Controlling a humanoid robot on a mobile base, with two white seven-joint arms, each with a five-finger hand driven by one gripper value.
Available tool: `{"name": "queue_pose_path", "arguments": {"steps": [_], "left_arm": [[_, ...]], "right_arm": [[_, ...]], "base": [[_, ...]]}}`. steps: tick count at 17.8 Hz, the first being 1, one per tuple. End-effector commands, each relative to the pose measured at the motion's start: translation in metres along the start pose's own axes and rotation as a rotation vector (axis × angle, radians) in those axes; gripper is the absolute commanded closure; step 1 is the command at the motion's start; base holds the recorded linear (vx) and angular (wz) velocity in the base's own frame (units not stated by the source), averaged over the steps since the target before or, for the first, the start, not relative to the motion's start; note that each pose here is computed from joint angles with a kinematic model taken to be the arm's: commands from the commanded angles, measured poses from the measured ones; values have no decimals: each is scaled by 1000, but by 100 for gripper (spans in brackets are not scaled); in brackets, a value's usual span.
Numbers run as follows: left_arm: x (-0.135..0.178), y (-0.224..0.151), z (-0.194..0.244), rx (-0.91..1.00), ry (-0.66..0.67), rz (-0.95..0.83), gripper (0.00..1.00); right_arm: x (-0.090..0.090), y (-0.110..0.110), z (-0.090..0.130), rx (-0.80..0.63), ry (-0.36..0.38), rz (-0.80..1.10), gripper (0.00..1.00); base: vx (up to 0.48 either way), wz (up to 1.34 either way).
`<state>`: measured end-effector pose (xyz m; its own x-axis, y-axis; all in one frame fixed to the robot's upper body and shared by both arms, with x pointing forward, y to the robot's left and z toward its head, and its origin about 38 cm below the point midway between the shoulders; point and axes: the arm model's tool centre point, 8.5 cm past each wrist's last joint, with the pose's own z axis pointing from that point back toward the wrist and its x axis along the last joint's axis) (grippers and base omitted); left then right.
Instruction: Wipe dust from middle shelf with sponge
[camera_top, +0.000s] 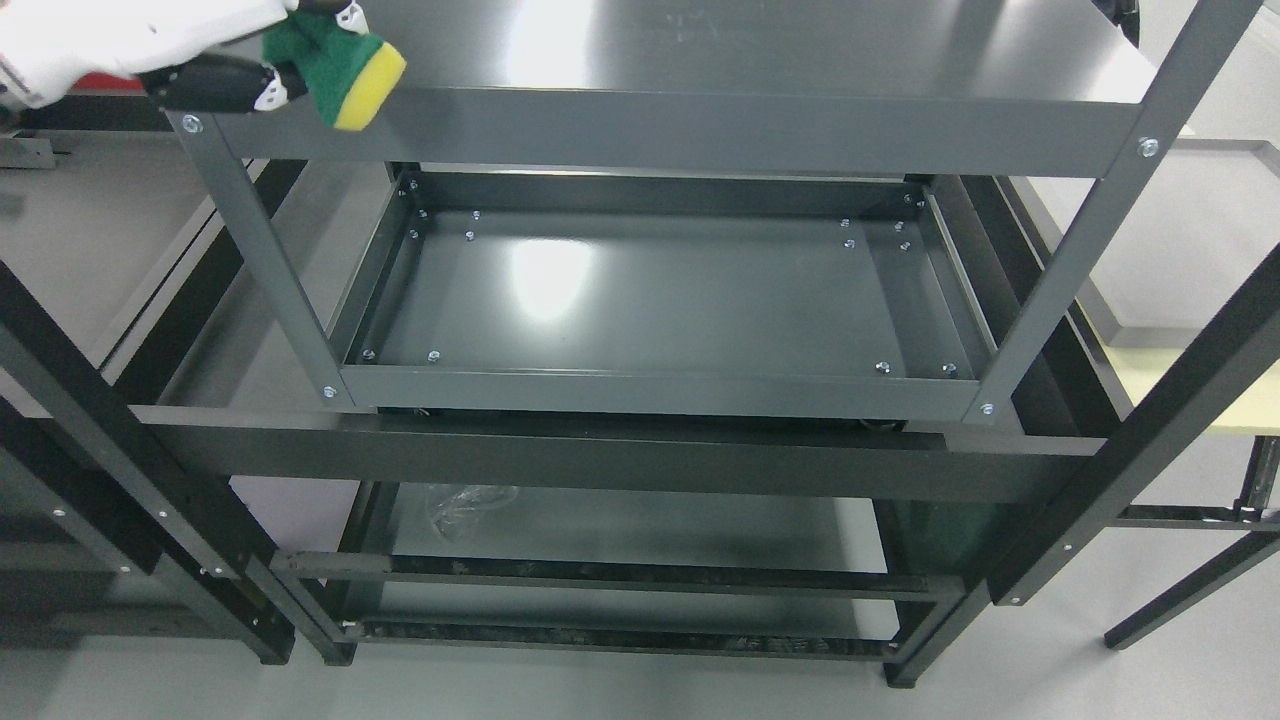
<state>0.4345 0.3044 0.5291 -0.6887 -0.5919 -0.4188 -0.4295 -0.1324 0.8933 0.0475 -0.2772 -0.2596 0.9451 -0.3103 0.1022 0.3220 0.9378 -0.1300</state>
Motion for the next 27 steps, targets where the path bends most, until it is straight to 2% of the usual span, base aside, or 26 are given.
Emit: {"name": "queue_pose_path", "arguments": {"steps": [1,3,4,5,7,8,13,18,22,27], "left_arm": [[70,-9,-120,20,-162,-12,98],[128,-8,-180,36,-263,-13,98],[143,-13,-197,4,-277,-31,98],[151,-21,-206,-45,-282,-66,99],[196,-28,-231,-83,-409,-144,100],[206,-27,-235,-74,-438,-160,100],[215,9,-244,27,-471,-243,100],[233,87,-254,179,-538,-418,100],[254,66,-267,111,-609,-447,100],[244,43,-277,35,-594,-412,99]], "right_arm": [[2,-10,-1,-14,50,3,0],[2,-10,-1,-14,50,3,0],[2,-10,-1,-14,50,3,0],[2,-10,-1,-14,50,3,0],[2,-10,-1,-14,50,3,0],[2,-10,-1,-16,50,3,0],[3,-10,-1,-14,48,3,0],[2,-10,-1,-14,50,3,0],[2,-10,-1,-14,50,3,0],[3,-10,-1,-14,48,3,0]], "base": [[0,0],[0,0],[0,0],[0,0],[0,0],[0,0],[3,57],[-5,-41],[-44,12],[-49,0]]}}
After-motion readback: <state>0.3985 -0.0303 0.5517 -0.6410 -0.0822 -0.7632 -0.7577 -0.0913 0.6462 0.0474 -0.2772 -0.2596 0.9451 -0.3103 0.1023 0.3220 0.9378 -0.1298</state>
